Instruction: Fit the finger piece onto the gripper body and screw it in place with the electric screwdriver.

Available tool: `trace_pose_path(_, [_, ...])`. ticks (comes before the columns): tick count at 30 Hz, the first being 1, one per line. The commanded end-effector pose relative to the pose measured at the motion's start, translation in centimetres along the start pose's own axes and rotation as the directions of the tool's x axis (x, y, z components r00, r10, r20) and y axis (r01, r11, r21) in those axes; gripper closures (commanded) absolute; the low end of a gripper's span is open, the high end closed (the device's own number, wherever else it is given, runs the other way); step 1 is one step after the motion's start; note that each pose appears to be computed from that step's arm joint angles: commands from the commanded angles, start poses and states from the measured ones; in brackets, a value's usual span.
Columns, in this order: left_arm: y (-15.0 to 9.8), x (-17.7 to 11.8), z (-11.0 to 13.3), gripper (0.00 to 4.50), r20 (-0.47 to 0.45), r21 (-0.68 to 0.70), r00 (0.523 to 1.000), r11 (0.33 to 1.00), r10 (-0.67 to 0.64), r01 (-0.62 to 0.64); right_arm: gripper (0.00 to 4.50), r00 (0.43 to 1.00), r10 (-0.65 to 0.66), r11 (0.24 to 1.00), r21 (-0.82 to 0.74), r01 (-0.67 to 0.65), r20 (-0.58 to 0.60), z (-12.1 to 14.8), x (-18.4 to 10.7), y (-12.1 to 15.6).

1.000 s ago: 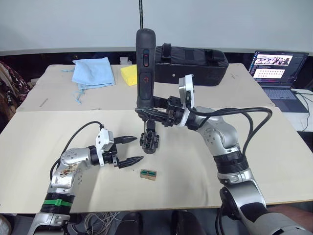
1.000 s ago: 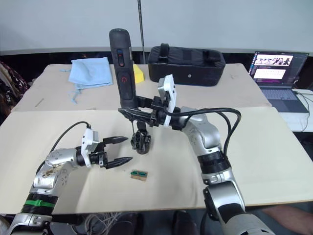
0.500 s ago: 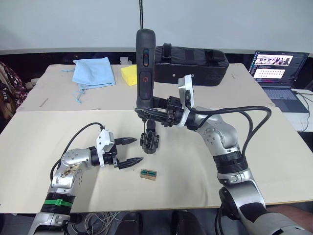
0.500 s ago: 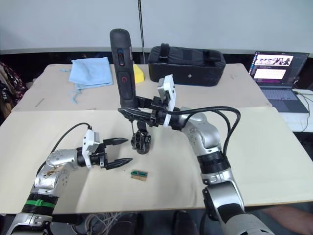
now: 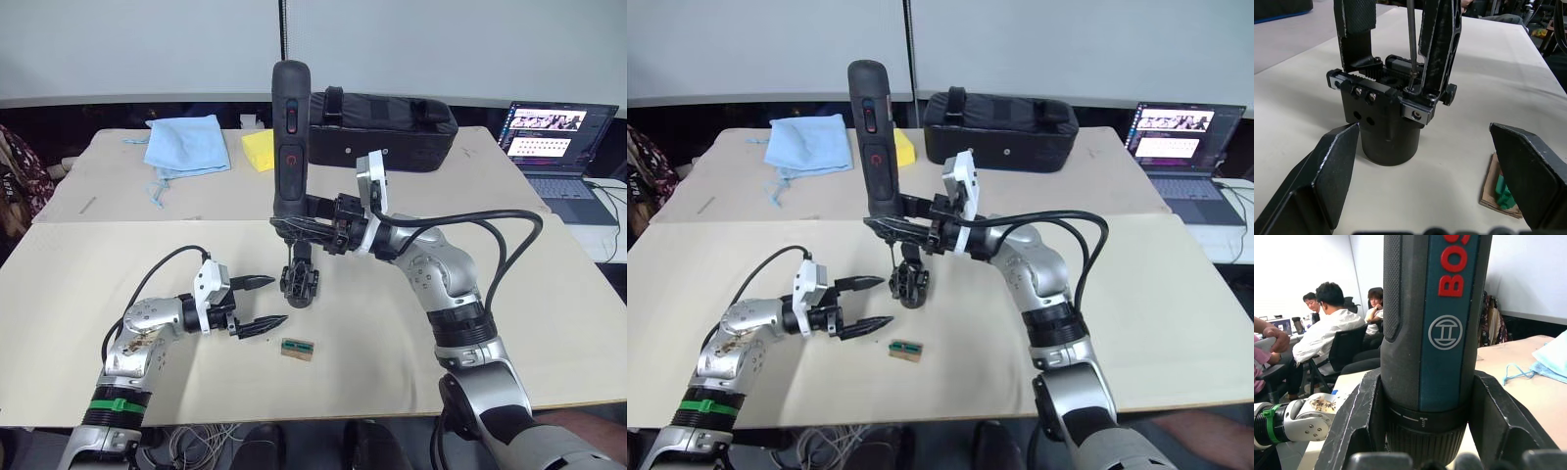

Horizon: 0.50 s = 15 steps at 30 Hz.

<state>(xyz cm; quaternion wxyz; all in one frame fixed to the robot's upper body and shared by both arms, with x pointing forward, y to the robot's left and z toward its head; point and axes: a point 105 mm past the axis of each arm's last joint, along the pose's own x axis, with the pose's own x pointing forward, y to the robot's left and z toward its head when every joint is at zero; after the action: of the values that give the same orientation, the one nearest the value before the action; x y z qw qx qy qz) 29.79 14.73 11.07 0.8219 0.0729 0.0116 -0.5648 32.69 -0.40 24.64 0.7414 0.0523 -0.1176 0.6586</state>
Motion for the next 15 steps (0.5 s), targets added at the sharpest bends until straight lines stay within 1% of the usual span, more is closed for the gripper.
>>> trace_pose_path(1, [-0.16, 0.11, 0.68, 0.0, 0.017, 0.038, 1.0, 0.999, -0.009, 0.009, 2.58, 0.997, 0.033, 0.998, -0.06, -0.029, 0.066, 2.4, 0.33, 0.66])
trace_pose_path(15, [-0.14, 0.24, 0.65, 0.0, 0.019, 0.037, 1.0, 0.999, -0.01, 0.009, 2.58, 0.999, 0.021, 0.997, -0.081, -0.017, 0.049, 2.0, 0.1, 0.45])
